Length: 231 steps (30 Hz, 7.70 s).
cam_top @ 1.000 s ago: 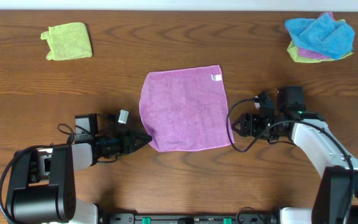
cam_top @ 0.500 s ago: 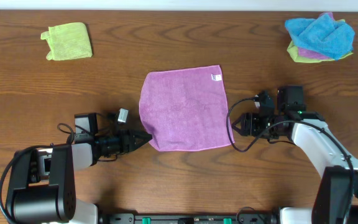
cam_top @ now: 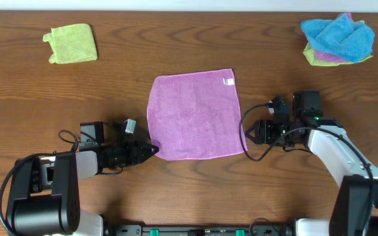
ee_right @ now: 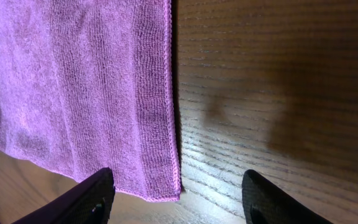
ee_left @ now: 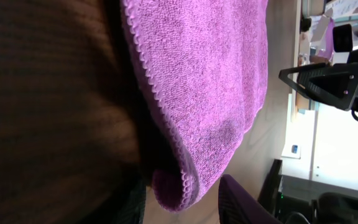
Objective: Fold the cloth
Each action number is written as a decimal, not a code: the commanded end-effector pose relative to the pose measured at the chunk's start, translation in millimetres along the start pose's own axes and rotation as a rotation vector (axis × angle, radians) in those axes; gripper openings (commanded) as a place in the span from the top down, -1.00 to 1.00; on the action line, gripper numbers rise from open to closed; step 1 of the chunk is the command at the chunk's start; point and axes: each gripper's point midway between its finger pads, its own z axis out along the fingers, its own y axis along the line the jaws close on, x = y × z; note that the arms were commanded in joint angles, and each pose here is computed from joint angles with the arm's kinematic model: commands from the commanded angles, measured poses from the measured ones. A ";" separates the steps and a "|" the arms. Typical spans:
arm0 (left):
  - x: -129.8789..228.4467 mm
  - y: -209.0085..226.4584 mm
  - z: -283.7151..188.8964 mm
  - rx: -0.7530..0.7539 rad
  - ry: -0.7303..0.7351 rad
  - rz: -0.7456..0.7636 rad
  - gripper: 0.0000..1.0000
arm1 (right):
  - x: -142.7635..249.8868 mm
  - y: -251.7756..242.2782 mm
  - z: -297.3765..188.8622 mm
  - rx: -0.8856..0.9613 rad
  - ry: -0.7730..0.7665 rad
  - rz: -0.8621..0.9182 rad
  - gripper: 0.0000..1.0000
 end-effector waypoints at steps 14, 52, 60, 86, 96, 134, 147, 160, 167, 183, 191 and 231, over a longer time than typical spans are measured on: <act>-2.5 8.5 0.6 -0.039 -0.013 0.040 0.19 | 38.2 3.6 21.3 -0.108 0.143 0.033 -0.28; -12.9 3.8 0.5 -0.018 -0.046 -0.017 0.26 | 62.7 16.8 48.6 -0.118 0.149 0.013 0.18; -8.2 -0.8 5.2 -0.007 -0.022 -0.007 0.23 | 64.8 10.0 54.1 -0.028 0.154 0.011 0.09; -5.4 -2.9 8.0 -0.004 -0.009 0.000 0.88 | 61.5 -18.1 48.4 0.078 0.134 0.095 0.13; -5.2 -7.9 7.8 0.024 -0.002 -0.019 0.89 | 61.6 -18.0 48.4 0.078 0.135 0.096 0.31; -62.8 -34.6 2.6 0.065 -0.069 -0.061 0.89 | -9.8 39.5 15.2 -0.099 0.075 0.101 0.96; -96.1 -55.1 -3.1 0.096 -0.112 0.003 0.89 | -38.2 65.9 1.4 -0.145 0.031 0.042 0.96; -138.5 -36.0 -11.7 -0.090 -0.258 0.051 0.89 | -75.6 65.5 0.0 -0.062 -0.109 0.015 0.97; -154.2 -29.6 -16.9 -0.167 -0.312 0.100 0.89 | -92.4 71.4 5.2 -0.012 -0.189 -0.027 0.97; -176.0 -25.6 -13.5 -0.327 -0.387 0.189 0.89 | -130.6 80.7 34.4 -0.035 -0.217 -0.024 0.97; -209.5 -22.2 -1.3 -0.318 -0.385 0.209 0.89 | -163.8 87.1 48.1 -0.041 -0.229 -0.040 0.97; -236.5 -0.5 27.8 -0.295 -0.248 0.100 0.89 | -154.3 63.2 69.1 0.064 -0.079 0.021 0.97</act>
